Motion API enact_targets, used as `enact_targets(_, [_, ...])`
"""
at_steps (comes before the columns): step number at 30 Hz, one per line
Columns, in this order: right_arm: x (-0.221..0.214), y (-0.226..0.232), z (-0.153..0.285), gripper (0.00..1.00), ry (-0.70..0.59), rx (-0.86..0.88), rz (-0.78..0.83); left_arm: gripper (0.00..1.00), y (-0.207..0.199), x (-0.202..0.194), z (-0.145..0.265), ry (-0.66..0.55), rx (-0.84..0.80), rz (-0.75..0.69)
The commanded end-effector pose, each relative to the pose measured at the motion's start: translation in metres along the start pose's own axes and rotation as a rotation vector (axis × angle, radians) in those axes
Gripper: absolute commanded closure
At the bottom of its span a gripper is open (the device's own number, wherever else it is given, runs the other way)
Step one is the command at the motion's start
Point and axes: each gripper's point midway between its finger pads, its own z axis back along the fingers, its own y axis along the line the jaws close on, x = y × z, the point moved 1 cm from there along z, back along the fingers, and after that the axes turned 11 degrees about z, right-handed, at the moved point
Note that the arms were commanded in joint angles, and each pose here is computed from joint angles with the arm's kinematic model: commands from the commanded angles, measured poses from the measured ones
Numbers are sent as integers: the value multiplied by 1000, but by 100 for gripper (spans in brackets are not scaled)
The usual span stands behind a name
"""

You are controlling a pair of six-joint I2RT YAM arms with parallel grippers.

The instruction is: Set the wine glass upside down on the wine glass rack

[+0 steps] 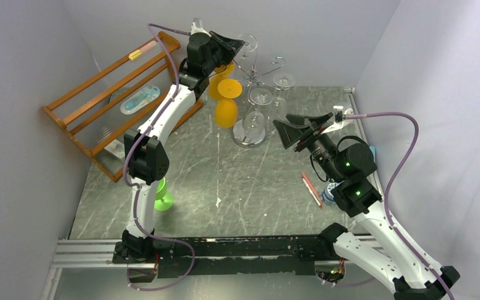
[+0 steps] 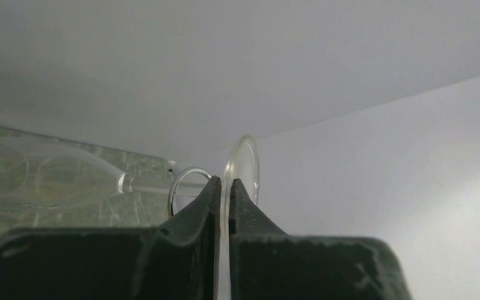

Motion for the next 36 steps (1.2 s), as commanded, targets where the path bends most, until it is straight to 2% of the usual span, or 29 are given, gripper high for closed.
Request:
enact_targets(1, [0,0,1,41,-8,3,-8,95,-37,14,17,-84,-15,-27])
enact_targets(5, [-1,0,2,41,-8,2,-8,95,-31,12,19,-98,25,-32])
enact_targets(11, [0,0,3,41,-11,-1,-9,88,-25,10,23,-124,83,-50])
enact_targets(18, [-1,-1,4,41,-11,-4,-9,87,-20,15,29,-170,146,-74])
enact_targets(28, [-1,-1,4,40,-11,-3,-9,74,-20,17,32,-181,168,-94])
enact_targets(36, [-1,-2,4,41,-15,-7,-10,69,-29,19,44,-190,168,-108])
